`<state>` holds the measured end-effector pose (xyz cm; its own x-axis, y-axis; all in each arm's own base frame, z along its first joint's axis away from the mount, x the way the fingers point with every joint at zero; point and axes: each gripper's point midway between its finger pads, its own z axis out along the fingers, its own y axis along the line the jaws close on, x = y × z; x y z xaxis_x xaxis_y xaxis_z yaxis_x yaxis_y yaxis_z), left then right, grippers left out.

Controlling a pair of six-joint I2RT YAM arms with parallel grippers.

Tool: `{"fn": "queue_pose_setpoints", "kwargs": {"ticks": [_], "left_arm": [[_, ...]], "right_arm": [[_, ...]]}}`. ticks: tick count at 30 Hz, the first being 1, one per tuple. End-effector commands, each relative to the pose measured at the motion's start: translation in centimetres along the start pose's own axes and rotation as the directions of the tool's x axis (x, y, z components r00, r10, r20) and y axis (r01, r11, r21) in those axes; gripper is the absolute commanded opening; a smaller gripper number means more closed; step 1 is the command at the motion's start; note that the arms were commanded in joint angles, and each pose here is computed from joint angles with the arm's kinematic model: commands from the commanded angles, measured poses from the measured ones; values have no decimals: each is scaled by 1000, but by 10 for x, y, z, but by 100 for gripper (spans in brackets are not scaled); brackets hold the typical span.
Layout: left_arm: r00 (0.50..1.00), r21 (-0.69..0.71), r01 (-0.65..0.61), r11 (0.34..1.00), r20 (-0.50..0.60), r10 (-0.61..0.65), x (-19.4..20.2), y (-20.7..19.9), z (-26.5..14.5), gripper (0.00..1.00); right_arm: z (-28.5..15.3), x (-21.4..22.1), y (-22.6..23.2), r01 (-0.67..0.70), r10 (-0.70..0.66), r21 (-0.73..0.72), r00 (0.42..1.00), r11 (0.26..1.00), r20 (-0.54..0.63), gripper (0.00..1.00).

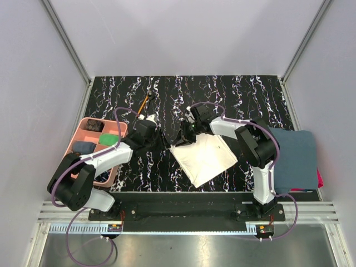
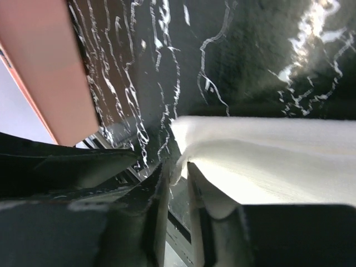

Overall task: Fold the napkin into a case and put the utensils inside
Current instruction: Fold the square-folded napkin at the center of the board.

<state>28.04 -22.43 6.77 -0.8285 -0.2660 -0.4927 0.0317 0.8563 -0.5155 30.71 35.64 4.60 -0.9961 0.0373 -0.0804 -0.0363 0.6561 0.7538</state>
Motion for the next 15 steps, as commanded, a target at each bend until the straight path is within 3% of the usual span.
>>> {"fn": "queue_pose_setpoints", "kwargs": {"ticks": [1, 4, 8, 12, 15], "left_arm": [[999, 31, -17, 999, 29, 16, -10, -8, 0, 36], [1000, 63, -13, 998, 19, 12, -10, -15, 1, 37], [1000, 101, -3, 995, 6, 2, -8, -25, 3, 38], [1000, 129, -2, 992, -11, 4, -12, -37, 16, 39], [1000, 138, 10, 990, -25, -7, -15, -42, 30, 38]], "right_arm": [[-6, -16, 32, 65, -62, -64, 997, 996, 42, 31], [-15, -17, 39, 78, -76, -59, 996, 995, 40, 39], [-43, -20, 47, 138, -133, -39, 986, 990, 96, 59], [-75, -38, 12, 116, -122, 45, 978, 992, 172, 59], [-96, -53, -14, 96, -109, 73, 971, 993, 211, 54]]}}
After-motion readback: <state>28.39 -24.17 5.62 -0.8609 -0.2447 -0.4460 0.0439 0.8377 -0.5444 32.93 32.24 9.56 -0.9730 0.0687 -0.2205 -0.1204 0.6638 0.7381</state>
